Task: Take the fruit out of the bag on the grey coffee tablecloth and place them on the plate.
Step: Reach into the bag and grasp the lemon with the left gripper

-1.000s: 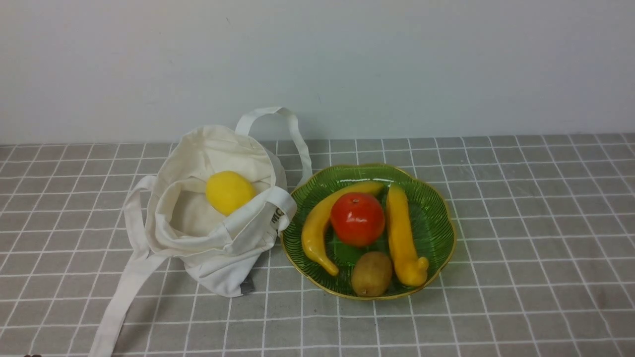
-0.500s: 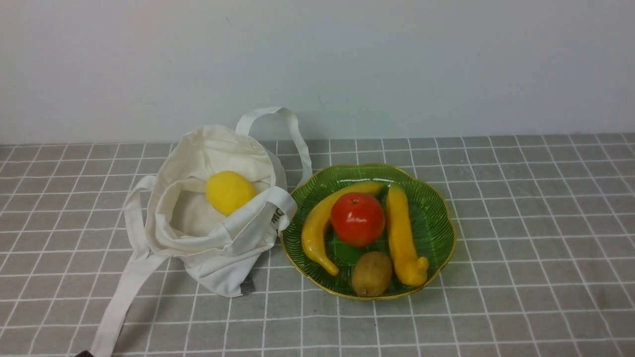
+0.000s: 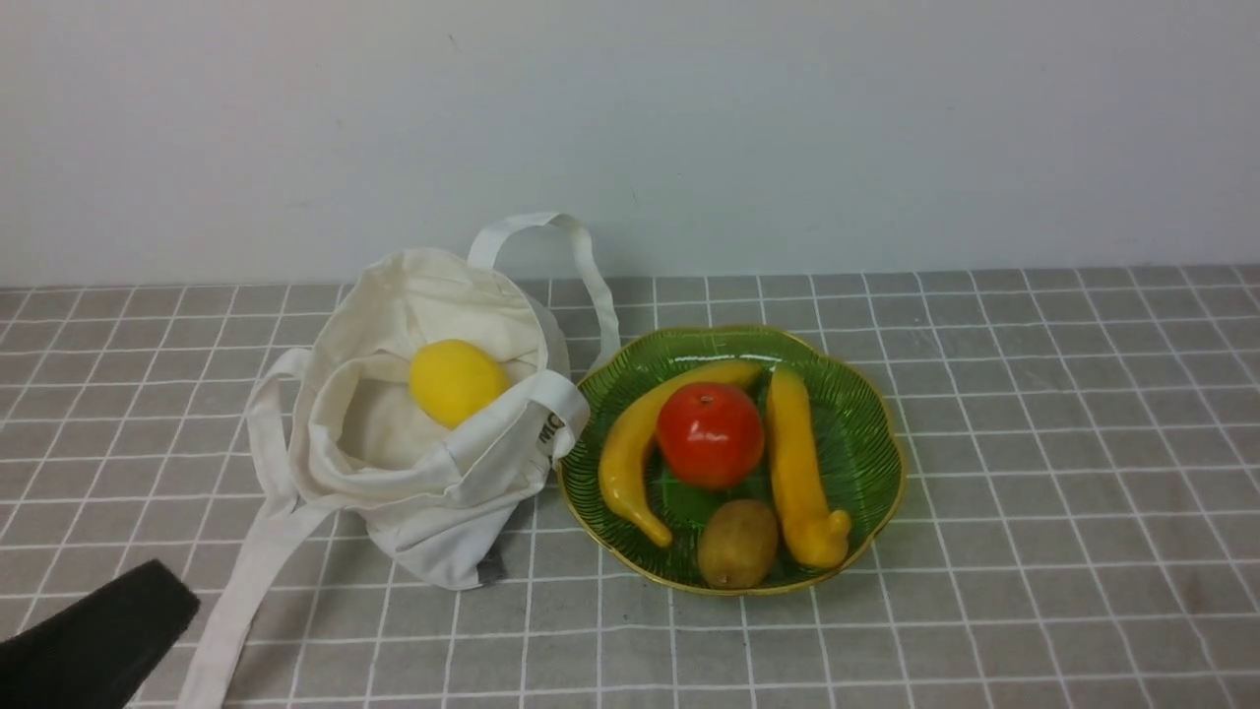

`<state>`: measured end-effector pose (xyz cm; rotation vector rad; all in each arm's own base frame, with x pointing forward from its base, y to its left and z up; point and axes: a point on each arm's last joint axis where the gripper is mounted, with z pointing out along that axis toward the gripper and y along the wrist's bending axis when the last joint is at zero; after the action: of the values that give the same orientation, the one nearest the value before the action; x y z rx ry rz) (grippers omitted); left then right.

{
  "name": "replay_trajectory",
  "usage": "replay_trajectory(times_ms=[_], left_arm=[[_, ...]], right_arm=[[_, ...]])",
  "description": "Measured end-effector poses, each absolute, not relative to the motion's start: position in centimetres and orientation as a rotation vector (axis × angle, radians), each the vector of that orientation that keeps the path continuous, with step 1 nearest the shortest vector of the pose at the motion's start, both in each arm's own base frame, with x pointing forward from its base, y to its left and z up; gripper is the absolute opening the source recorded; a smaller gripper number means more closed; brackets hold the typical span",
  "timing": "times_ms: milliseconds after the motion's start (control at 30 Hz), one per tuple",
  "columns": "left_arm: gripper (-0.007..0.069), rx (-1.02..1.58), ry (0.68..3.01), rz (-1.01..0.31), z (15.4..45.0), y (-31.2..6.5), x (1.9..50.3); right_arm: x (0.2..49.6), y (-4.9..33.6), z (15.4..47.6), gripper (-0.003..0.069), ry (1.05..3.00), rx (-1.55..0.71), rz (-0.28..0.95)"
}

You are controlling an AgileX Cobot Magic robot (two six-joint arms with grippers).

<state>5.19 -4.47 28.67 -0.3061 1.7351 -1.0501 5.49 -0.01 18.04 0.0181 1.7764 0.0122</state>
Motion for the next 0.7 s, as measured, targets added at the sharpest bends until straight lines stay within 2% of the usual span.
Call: replay_trajectory(times_ms=[100, 233, 333, 500, 700], left_arm=[[-0.0007, -0.124, 2.029, -0.914, 29.5, -5.1, 7.7], [-0.0007, 0.086, 2.451, -0.699, 28.4, -4.8, 11.7], [-0.0007, 0.152, 2.662, -0.571, 27.4, -4.2, 15.6], [-0.0007, 0.208, 2.790, -0.495, 27.1, -3.9, 21.9], [-0.0007, 0.229, 2.807, -0.493, 27.9, -4.4, 29.5]], right_arm=[[5.5, 0.0, 18.0, -0.0015, 1.776, 0.018, 0.012], [5.5, 0.0, 18.0, -0.0015, 1.776, 0.018, 0.012], [5.5, 0.0, 18.0, -0.0015, 1.776, 0.018, 0.012], [5.5, 0.0, 18.0, -0.0015, 1.776, 0.018, 0.012], [5.5, 0.0, 18.0, -0.0015, 1.776, 0.018, 0.012]])
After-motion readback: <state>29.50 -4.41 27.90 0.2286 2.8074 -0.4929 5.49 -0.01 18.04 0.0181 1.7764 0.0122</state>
